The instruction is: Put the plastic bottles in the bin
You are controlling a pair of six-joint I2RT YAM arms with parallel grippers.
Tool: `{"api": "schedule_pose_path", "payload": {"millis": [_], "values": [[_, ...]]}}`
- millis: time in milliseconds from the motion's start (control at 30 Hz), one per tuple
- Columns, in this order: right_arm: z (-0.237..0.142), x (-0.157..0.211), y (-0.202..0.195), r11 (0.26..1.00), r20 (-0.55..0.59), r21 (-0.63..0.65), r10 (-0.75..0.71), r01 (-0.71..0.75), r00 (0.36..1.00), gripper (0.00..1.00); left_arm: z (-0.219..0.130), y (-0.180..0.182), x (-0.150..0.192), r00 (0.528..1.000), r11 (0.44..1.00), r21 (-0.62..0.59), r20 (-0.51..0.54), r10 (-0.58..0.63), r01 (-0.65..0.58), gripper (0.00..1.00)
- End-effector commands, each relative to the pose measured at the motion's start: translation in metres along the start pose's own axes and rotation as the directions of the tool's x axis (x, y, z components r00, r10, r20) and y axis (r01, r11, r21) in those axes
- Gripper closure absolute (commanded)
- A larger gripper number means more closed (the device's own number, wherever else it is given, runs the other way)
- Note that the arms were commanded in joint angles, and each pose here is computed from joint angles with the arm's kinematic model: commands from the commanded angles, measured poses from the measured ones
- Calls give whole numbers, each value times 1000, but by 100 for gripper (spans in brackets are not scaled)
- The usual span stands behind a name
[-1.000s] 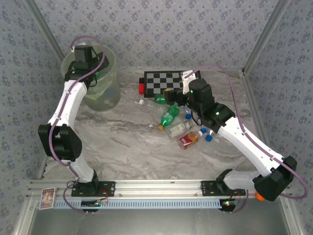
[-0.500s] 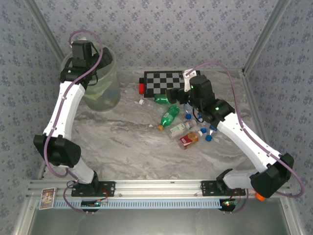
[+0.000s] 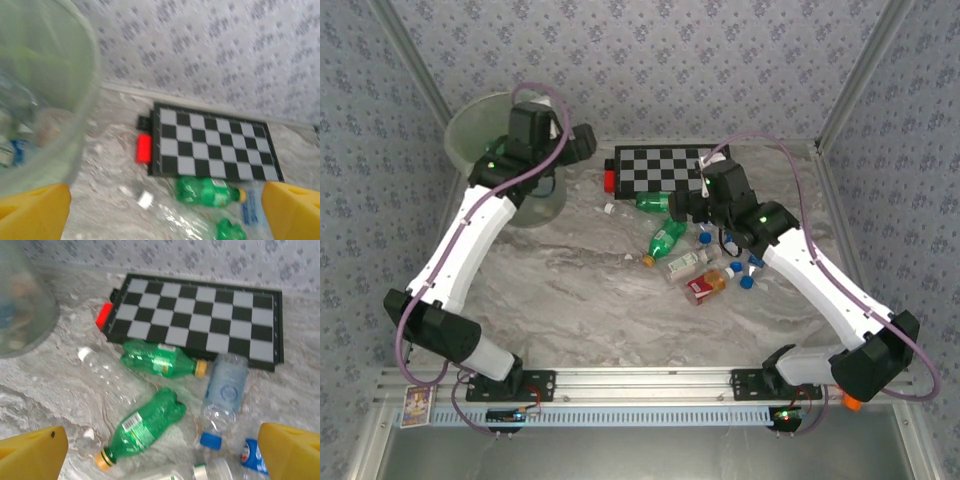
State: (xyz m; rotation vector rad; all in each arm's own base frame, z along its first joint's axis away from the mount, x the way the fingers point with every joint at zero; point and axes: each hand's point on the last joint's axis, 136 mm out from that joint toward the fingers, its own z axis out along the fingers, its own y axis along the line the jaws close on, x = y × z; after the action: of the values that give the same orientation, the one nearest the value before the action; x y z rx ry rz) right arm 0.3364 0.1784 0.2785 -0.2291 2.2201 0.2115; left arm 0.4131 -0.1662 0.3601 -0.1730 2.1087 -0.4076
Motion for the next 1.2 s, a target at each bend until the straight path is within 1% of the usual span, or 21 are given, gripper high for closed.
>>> {"api": "schedule_pose_path", "payload": {"millis": [0,167,267,300,500,567,633,667,700,800,967,1067,1167], "values": [[-11,42,-23,994,-127,89,66,-55,990,0,-7,-20,21,999,999,51,-32,2,0,3],[-15,99,-41,978,-269,172,165,-121,949,1,8,-48,62,994,993,116,-102,41,-29,2],[-18,123,-47,960,-317,217,240,-176,918,2,14,-58,78,986,990,131,-146,78,-59,1],[-18,132,-49,951,-330,237,271,-198,904,0,15,-61,80,984,988,138,-154,92,-70,1],[-11,170,-54,885,-365,351,429,-305,826,1,16,-64,81,978,982,139,-142,150,-131,0],[-8,192,-53,851,-401,398,498,-344,769,1,15,-63,80,976,980,135,-138,166,-147,0],[-2,206,-50,835,-425,406,532,-371,732,0,15,-61,81,974,978,133,-140,178,-159,0],[2,208,-46,829,-427,398,546,-393,720,0,14,-60,82,973,978,133,-144,182,-164,0],[6,209,-43,826,-429,386,556,-411,712,2,15,-60,84,971,976,134,-149,189,-170,0],[21,202,-35,816,-399,347,574,-462,714,7,14,-56,89,965,975,125,-168,203,-183,0],[35,222,-28,775,-450,381,632,-504,631,8,10,-46,93,961,974,103,-171,219,-203,0],[42,234,-26,757,-470,402,654,-515,593,7,7,-38,96,959,974,92,-174,222,-209,0],[46,244,-27,747,-483,422,665,-514,570,8,6,-32,97,960,975,83,-179,217,-205,0]]}}
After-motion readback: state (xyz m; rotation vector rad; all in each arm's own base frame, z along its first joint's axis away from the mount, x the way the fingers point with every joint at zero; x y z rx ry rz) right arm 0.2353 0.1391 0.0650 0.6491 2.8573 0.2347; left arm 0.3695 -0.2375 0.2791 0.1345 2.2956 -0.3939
